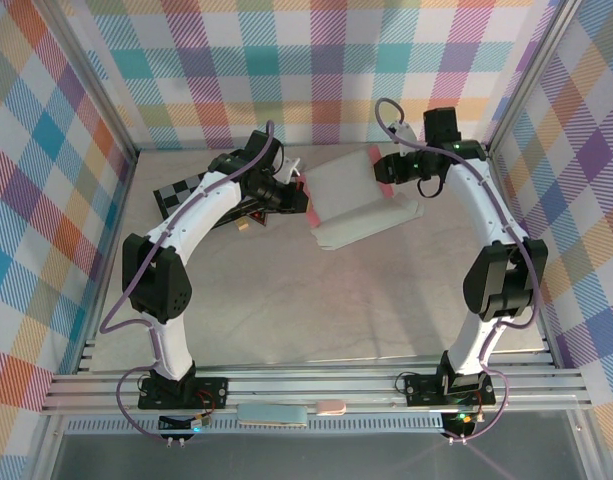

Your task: Fold the paper box

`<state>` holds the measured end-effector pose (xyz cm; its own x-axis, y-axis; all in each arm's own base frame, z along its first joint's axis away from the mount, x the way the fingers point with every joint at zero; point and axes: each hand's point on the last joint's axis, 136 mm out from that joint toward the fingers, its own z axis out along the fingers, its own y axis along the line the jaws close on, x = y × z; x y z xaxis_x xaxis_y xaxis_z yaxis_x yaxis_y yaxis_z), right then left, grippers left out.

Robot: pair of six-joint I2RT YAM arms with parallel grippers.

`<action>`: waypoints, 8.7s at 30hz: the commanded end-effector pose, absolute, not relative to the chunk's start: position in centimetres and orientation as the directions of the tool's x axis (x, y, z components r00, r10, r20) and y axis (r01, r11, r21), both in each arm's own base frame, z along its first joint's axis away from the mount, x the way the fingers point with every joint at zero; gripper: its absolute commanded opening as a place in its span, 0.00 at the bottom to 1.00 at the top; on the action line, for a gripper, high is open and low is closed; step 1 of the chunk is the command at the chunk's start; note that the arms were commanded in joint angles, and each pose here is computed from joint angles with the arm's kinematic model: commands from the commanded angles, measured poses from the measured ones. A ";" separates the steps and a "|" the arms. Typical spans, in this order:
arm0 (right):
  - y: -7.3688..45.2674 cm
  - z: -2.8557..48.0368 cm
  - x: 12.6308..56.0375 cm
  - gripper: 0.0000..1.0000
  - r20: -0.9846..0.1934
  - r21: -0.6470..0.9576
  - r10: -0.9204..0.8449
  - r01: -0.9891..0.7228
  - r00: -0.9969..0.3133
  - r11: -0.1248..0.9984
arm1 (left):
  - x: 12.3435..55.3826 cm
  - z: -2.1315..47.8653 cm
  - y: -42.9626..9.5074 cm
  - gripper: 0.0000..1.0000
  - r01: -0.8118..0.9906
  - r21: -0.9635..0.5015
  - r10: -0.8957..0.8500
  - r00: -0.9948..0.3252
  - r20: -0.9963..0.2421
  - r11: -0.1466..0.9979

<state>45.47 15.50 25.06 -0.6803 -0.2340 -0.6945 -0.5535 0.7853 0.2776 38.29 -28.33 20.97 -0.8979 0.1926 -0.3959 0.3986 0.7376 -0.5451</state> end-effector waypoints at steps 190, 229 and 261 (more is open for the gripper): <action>17.3 6.1 34.0 0.00 -0.334 -0.345 -0.212 -0.091 -0.919 0.934 | 34.4 5.3 -21.0 0.00 -0.062 0.059 -0.031 -0.906 -0.422 0.996; 17.9 6.7 34.1 0.00 -0.377 -0.323 -0.234 -0.109 -0.896 0.940 | 37.8 4.3 -23.6 0.03 0.087 -0.303 -0.046 -0.912 -0.407 0.949; 17.9 6.9 33.6 0.00 -0.396 -0.335 -0.193 -0.054 -0.898 0.941 | 33.5 1.4 -18.1 0.14 -0.105 0.200 -0.030 -0.937 -0.347 0.974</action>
<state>34.63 19.94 6.30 -0.8968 -0.1415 -0.4191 -0.0550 0.9758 -0.2117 35.42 -21.97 4.03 -0.8986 -0.0936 -0.4288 -0.1027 0.9947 -0.0020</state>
